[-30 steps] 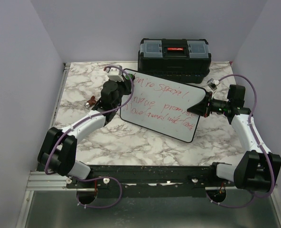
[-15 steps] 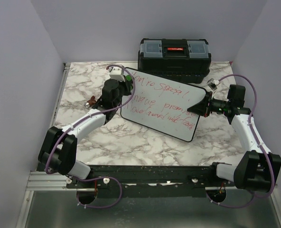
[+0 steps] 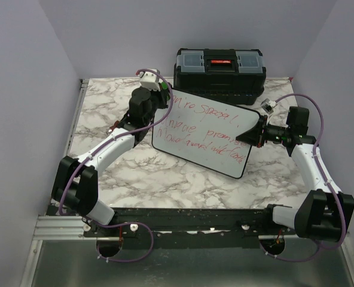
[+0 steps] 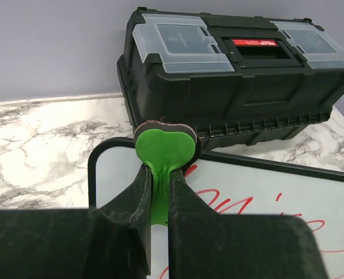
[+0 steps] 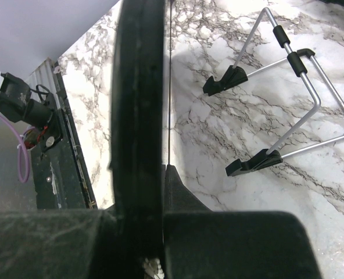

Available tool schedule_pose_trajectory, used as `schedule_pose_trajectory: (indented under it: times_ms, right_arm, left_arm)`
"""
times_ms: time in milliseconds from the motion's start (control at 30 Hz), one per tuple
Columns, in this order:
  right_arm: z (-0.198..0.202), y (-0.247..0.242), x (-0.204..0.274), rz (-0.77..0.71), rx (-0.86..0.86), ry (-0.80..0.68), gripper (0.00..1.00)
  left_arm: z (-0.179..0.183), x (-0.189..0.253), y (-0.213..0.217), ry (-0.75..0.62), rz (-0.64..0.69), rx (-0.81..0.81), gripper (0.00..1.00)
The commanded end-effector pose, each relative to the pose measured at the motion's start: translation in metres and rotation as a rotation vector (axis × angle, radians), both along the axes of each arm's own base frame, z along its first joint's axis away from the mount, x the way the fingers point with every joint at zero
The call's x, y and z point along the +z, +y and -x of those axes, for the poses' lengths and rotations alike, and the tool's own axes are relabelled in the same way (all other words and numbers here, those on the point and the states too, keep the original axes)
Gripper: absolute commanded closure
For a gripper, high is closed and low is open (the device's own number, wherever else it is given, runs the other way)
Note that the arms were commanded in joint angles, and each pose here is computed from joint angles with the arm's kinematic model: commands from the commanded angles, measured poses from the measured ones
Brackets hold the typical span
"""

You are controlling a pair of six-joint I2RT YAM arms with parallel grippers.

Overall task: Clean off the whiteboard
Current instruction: Erase the whiteboard at the whiteboard stand.

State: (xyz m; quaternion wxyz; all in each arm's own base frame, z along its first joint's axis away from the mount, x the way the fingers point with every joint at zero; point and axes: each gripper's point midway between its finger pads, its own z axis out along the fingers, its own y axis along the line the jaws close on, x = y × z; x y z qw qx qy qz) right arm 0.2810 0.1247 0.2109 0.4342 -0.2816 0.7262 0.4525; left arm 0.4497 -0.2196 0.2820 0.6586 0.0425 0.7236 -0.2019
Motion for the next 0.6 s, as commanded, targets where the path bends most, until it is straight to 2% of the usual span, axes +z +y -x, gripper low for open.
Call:
schedule_pose_trajectory:
  times_ms: [0, 167, 367, 567]
  right_arm:
    - [0.001, 0.003, 0.010, 0.010, 0.043, -0.109, 0.99]
    - [0.001, 0.004, 0.010, 0.008, 0.045, -0.108, 0.99]
    - [0.001, 0.004, 0.009, 0.008, 0.044, -0.106, 0.99]
    - [0.001, 0.004, 0.009, 0.008, 0.046, -0.106, 0.99]
  left_arm:
    - [0.003, -0.039, -0.005, 0.083, -0.075, -0.045, 1.00]
    - [0.012, -0.071, 0.001, 0.121, -0.166, -0.064, 1.00]
    - [0.022, -0.089, 0.000, 0.132, -0.220, -0.118, 1.00]
    - [0.018, -0.079, -0.005, 0.121, -0.216, -0.133, 1.00]
